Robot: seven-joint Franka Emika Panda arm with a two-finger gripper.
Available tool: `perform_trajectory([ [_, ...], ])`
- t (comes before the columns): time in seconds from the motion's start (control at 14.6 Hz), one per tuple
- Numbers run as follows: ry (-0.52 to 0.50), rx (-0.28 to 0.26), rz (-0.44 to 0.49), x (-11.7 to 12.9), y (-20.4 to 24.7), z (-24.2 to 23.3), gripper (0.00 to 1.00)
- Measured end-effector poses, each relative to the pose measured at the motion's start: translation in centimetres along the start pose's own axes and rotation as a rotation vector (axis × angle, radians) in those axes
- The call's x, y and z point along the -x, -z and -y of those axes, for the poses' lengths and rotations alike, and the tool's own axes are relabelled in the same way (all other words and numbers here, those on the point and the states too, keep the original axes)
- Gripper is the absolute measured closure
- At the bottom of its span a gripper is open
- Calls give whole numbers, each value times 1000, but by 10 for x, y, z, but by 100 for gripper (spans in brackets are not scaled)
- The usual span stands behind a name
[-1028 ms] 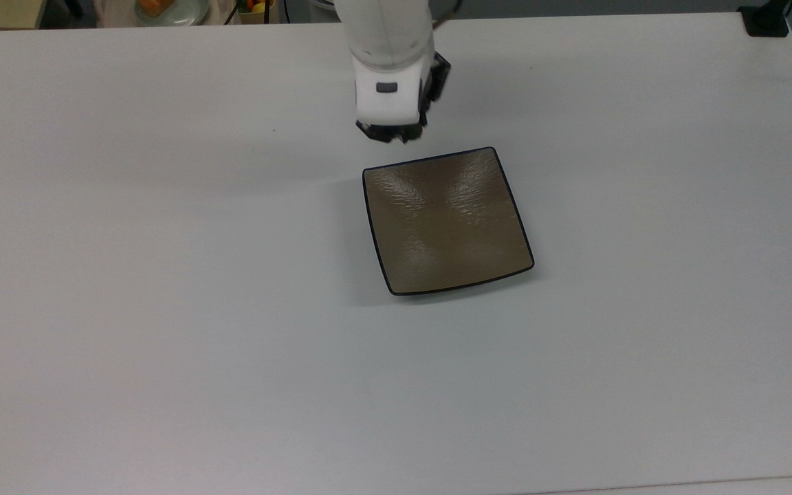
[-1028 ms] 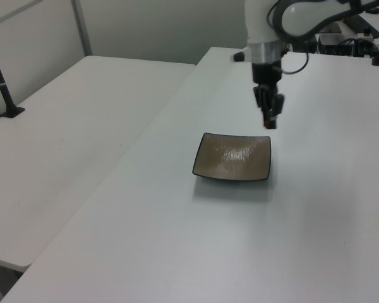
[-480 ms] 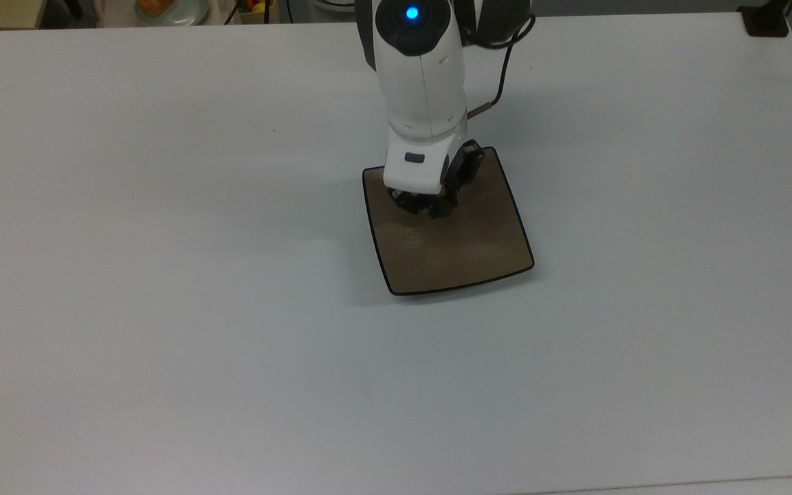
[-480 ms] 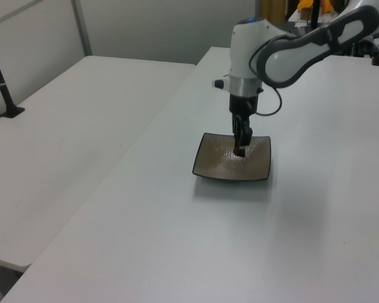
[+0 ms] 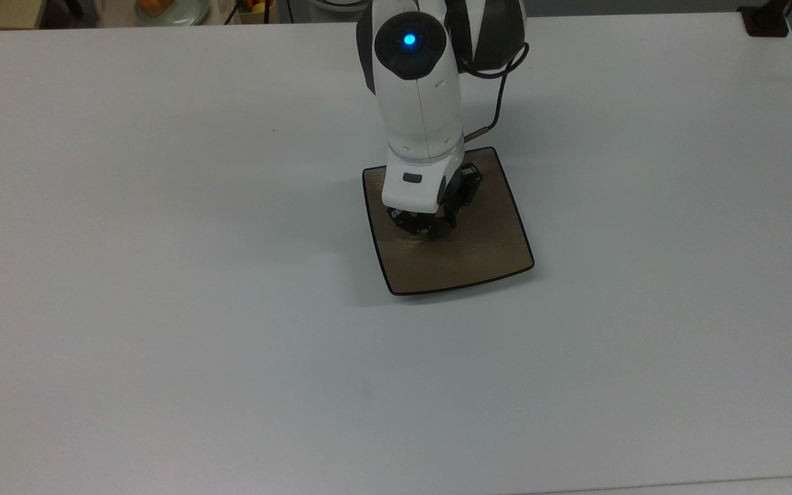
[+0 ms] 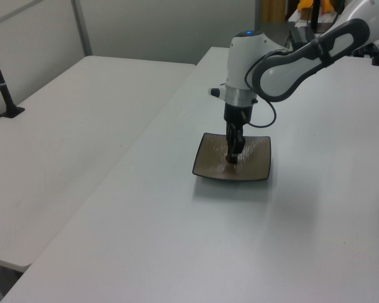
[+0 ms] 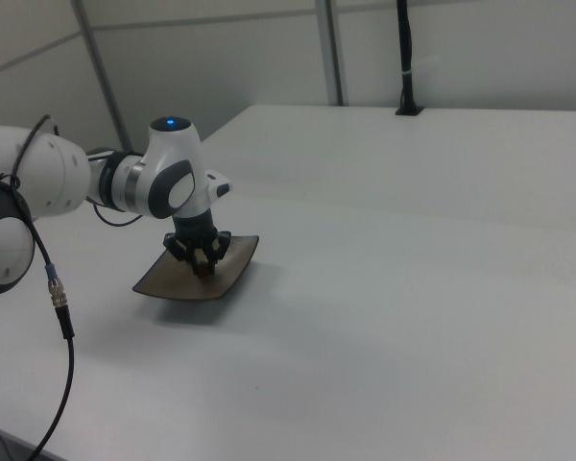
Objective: Strawberries on a ceramic plate
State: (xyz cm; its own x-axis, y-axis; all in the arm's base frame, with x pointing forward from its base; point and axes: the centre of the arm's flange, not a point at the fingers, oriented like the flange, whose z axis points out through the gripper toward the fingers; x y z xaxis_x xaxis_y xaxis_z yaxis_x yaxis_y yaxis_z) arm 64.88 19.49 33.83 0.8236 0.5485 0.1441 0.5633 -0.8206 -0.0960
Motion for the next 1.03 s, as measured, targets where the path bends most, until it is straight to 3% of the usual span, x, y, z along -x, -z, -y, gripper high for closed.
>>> perform_trajectory([
  [0.27, -2, 0, 1, 0, -1, 0, 65],
  [0.41, -3, 1, -3, -2, 1, 0, 51],
  [0.62, -6, 8, -26, -7, 12, -1, 20],
  [0.69, -17, 15, -47, -10, 26, 0, 4],
  [1.03, -172, 14, -66, -6, 96, 10, 0],
])
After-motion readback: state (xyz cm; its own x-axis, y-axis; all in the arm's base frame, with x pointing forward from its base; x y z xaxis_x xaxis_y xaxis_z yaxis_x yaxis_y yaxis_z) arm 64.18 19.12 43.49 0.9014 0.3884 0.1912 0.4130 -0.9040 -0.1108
